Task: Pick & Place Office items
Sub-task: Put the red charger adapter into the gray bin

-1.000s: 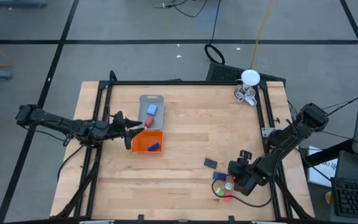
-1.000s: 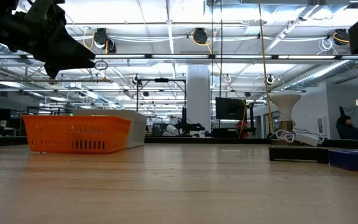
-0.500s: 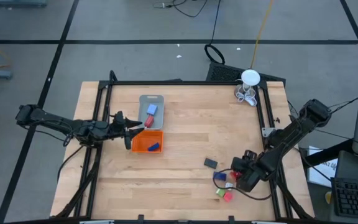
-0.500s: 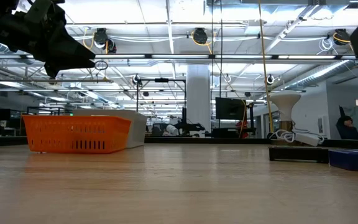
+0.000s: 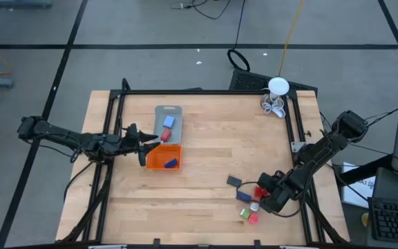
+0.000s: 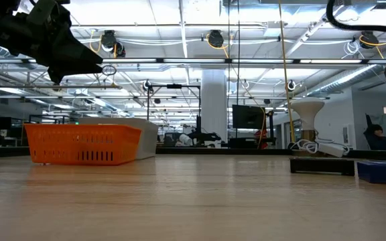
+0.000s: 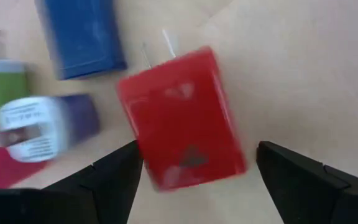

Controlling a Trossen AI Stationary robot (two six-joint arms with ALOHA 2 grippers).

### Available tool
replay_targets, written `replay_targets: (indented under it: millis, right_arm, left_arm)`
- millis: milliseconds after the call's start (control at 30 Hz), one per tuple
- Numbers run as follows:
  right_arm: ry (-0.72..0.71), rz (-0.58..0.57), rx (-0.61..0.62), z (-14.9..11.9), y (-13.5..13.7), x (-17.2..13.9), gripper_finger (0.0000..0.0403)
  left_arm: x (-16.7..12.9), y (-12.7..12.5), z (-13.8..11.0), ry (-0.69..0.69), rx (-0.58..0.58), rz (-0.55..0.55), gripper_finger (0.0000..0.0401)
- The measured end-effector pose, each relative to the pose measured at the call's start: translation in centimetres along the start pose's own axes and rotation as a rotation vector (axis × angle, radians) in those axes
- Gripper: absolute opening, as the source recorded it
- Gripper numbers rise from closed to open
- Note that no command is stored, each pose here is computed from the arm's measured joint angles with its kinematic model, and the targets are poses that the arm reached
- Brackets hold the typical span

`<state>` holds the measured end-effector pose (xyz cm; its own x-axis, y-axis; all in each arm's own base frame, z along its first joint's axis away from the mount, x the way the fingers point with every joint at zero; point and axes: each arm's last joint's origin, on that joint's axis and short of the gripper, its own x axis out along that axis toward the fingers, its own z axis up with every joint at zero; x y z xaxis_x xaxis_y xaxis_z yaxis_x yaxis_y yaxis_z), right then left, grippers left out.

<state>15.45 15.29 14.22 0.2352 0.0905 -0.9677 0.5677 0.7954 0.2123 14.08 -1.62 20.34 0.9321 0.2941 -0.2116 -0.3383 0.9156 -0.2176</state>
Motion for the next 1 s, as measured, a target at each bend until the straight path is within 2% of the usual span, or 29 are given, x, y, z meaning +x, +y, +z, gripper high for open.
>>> replay_targets:
  millis: [200, 633, 867, 1000]
  right_arm:
    - [-0.017, -0.011, -0.086, -0.1, -0.6, 0.6, 0.0306]
    - [0.024, -0.046, -0.544, -0.2, -1.1, 0.6, 0.0285]
    - [0.015, -0.153, -0.603, -0.2, -2.0, 0.6, 0.0272]
    - [0.020, -0.166, -0.615, -0.2, -2.1, 0.6, 0.0271]
  left_arm:
    - [0.0, 0.0, 0.0, 0.000, 0.000, 0.000, 0.0157]
    - [0.0, 0.0, 0.0, 0.000, 0.000, 0.000, 0.0157]
    - [0.0, 0.0, 0.0, 0.000, 0.000, 0.000, 0.0157]
    - [0.0, 0.0, 0.0, 0.000, 0.000, 0.000, 0.0157]
